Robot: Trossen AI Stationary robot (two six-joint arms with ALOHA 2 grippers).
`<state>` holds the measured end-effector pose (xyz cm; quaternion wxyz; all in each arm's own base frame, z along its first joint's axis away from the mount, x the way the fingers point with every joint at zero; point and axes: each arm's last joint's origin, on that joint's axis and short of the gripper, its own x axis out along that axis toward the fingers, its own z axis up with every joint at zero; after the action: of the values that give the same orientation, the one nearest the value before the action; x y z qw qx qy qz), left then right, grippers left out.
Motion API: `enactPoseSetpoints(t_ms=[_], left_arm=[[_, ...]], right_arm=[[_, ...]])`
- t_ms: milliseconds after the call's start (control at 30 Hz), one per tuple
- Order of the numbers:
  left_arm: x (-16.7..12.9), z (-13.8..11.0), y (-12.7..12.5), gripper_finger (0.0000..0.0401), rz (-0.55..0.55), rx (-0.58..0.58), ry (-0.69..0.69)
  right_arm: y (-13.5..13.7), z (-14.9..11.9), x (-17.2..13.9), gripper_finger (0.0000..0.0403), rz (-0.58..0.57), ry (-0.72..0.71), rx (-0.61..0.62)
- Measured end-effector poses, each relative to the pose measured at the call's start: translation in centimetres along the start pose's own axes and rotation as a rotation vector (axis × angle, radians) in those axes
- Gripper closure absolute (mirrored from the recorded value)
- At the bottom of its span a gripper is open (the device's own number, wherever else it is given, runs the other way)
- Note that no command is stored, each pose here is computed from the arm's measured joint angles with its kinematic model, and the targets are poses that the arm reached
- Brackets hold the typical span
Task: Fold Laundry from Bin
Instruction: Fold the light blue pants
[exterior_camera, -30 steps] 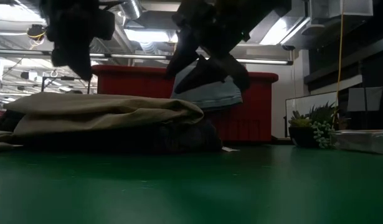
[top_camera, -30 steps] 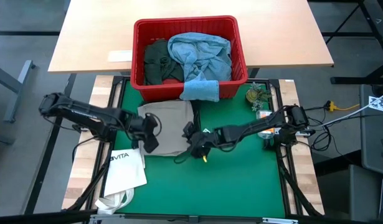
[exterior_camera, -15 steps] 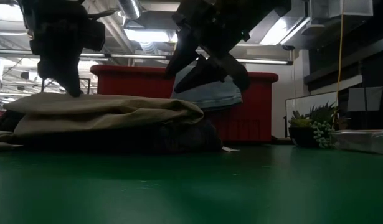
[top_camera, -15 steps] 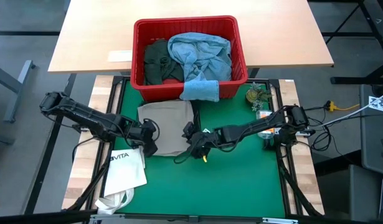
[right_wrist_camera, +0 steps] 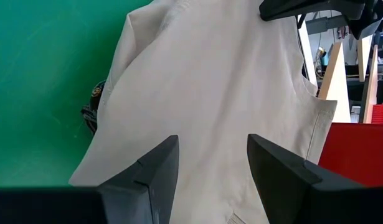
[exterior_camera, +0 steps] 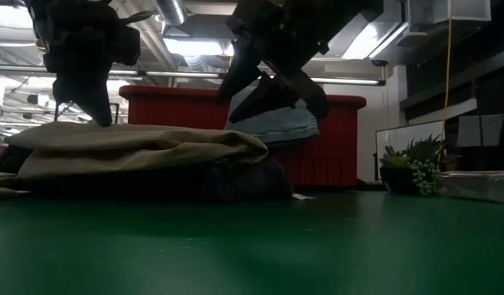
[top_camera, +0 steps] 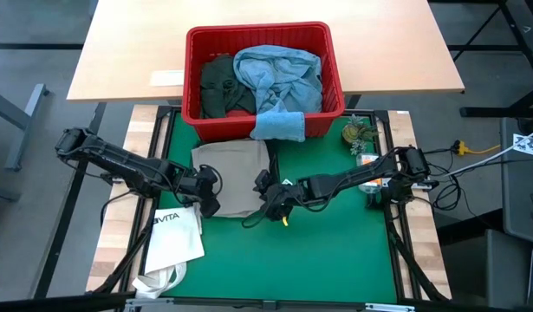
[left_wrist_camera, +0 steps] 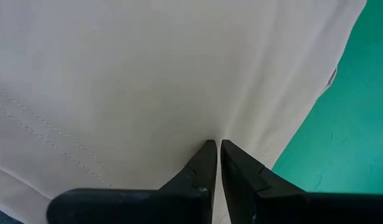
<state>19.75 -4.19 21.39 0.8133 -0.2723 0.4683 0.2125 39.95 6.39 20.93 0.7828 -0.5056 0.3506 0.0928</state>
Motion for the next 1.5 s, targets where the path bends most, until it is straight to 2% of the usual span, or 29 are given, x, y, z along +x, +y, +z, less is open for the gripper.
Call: enactPoseSetpoints(t_ms=[700, 1333, 1500], left_arm=[[0.0, 0.0, 0.0, 0.0383, -0.002, -0.001, -0.002], [-0.2, 1.2, -1.5, 0.0383, -0.155, -0.008, -0.123], [-0.2, 1.3, -1.6, 0.0383, -0.164, -0.010, -0.131]], right_arm=[[0.0, 0.0, 0.0, 0.0212, 0.000, 0.000, 0.000], [0.0, 0.0, 0.0, 0.0212, 0.000, 0.000, 0.000], [0.0, 0.0, 0.0, 0.0212, 0.000, 0.000, 0.000]])
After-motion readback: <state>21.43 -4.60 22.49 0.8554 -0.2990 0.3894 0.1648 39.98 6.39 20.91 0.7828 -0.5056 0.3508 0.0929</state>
